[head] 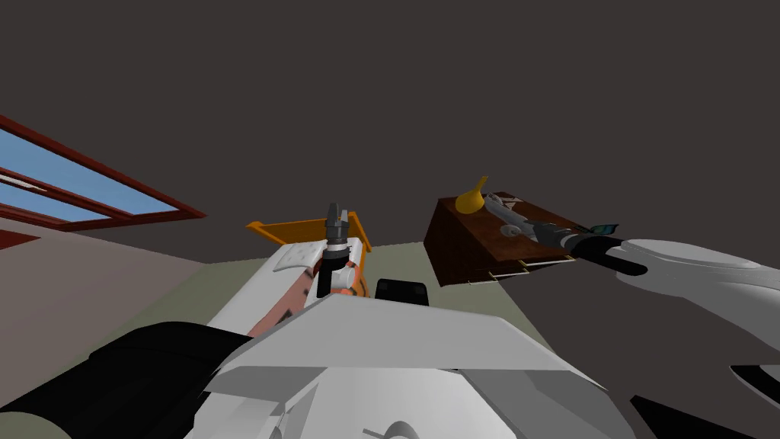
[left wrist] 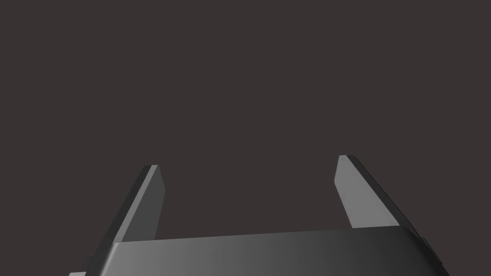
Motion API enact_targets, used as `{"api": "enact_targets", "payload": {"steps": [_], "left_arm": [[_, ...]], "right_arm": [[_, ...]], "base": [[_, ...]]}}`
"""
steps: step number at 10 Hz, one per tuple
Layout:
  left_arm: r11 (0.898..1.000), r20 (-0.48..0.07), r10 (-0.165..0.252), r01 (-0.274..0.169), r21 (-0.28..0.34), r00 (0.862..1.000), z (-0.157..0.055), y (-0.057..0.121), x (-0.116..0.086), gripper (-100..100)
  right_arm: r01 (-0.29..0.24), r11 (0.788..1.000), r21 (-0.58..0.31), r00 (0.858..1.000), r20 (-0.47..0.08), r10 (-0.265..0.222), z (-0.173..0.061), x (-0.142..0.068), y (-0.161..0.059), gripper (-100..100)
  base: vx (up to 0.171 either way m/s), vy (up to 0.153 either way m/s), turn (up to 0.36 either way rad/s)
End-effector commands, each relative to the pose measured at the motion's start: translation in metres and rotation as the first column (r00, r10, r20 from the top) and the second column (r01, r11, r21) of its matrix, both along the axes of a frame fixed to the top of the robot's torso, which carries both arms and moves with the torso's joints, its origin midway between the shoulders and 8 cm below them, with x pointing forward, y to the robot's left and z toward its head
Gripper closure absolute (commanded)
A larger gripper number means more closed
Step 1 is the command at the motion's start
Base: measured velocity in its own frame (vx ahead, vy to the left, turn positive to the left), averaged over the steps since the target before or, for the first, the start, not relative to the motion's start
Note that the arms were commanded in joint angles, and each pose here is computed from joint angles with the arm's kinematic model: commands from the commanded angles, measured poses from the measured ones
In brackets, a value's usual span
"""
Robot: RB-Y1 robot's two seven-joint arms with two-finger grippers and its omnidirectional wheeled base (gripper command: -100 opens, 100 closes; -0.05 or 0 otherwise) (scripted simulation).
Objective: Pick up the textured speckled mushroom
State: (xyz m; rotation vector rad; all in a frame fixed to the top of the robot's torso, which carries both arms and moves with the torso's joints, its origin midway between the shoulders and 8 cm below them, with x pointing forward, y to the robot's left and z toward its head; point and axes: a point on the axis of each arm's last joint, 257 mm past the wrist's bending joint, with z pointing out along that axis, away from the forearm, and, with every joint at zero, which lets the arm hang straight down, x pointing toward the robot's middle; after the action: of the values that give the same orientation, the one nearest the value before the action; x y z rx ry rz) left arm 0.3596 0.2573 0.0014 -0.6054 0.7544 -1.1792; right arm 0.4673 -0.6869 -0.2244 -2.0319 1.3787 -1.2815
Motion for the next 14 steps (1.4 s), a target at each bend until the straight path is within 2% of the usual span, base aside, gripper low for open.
{"api": "enact_targets", "payload": {"steps": [1, 5, 6, 7, 11, 12, 14], "left_arm": [[1.0, 0.0, 0.0, 0.0, 0.0, 1.0, 0.0, 0.0, 0.0, 0], [1.0, 0.0, 0.0, 0.0, 0.0, 1.0, 0.0, 0.0, 0.0, 0], [1.0, 0.0, 0.0, 0.0, 0.0, 1.0, 0.0, 0.0, 0.0, 0], [1.0, 0.0, 0.0, 0.0, 0.0, 1.0, 0.0, 0.0, 0.0, 0], [1.0, 0.0, 0.0, 0.0, 0.0, 1.0, 0.0, 0.0, 0.0, 0], [1.0, 0.0, 0.0, 0.0, 0.0, 1.0, 0.0, 0.0, 0.0, 0], [1.0, 0.0, 0.0, 0.0, 0.0, 1.0, 0.0, 0.0, 0.0, 0]], "right_arm": [[0.0, 1.0, 0.0, 1.0, 0.0, 0.0, 0.0, 0.0, 0.0, 100], [-0.002, 1.0, 0.003, 1.0, 0.002, 0.002, 0.0, 0.001, 0.002, 100], [-0.002, 1.0, 0.004, 1.0, 0.001, 0.002, 0.0, 0.001, 0.002, 0], [-0.033, 0.999, 0.001, 0.999, -0.002, 0.033, -0.002, 0.006, 0.012, 100], [-0.123, 0.992, 0.005, 0.992, -0.007, 0.123, -0.002, 0.022, 0.047, 100], [-0.167, 0.986, 0.007, 0.986, -0.01, 0.167, -0.002, 0.029, 0.065, 100], [-0.211, 0.977, 0.008, 0.977, -0.012, 0.211, -0.002, 0.035, 0.083, 100]], "base": [[0.0, 0.0, 0.0], [0.0, 0.0, 0.0], [0.0, 0.0, 0.0], [0.067, -0.004, -0.279], [0.108, 0.011, -0.248], [0.116, 0.019, -0.388], [0.125, 0.049, -0.279]]}}
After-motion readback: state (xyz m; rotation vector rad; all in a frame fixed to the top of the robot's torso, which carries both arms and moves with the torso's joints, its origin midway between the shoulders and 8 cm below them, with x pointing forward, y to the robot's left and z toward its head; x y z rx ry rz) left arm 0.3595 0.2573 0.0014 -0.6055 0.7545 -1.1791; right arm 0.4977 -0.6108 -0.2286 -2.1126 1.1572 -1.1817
